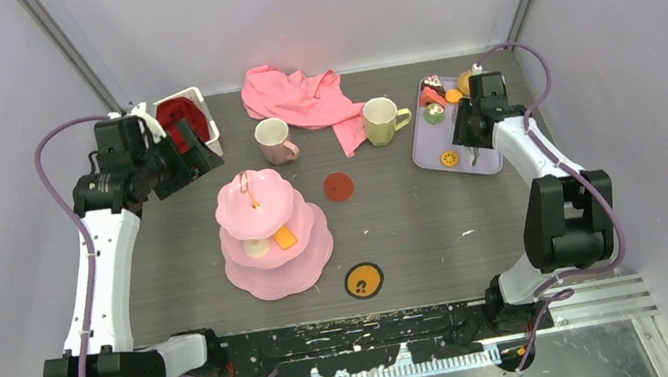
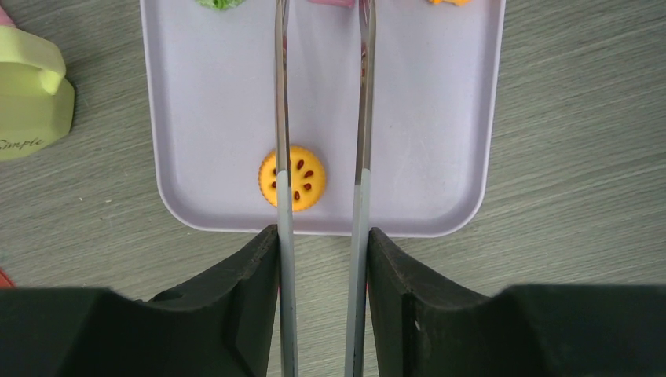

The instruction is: Serve the afternoon tea

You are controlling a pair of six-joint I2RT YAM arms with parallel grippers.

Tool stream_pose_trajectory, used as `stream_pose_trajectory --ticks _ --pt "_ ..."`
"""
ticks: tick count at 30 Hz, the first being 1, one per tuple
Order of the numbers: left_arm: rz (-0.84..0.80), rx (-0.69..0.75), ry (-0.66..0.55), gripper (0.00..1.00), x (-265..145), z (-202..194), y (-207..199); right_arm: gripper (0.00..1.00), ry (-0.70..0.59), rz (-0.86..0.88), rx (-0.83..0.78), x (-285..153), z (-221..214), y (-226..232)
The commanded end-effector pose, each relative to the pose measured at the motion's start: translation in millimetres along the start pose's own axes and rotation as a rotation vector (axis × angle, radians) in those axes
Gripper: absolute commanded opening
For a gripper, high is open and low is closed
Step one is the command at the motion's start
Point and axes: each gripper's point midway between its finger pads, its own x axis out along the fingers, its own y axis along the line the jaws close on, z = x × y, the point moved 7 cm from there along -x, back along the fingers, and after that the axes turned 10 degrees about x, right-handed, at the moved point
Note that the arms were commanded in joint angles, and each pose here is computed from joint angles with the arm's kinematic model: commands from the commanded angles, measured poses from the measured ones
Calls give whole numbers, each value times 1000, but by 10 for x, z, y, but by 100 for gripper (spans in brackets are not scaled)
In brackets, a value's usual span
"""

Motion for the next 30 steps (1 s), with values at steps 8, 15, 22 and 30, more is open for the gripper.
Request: stream_pose_trajectory --ticks 8,15,22,30 --pt "-21 23 -52 89 -78 74 -33 6 -105 4 5 -70 223 62" --pt "-24 26 -57 89 -93 74 -37 1 -118 3 17 -147 225 48" --pt "-27 22 -53 89 -78 68 -38 1 -127 -17 21 -177 198 23" --pt "-28 22 -54 89 -83 69 -41 1 -145 -43 10 -206 190 38"
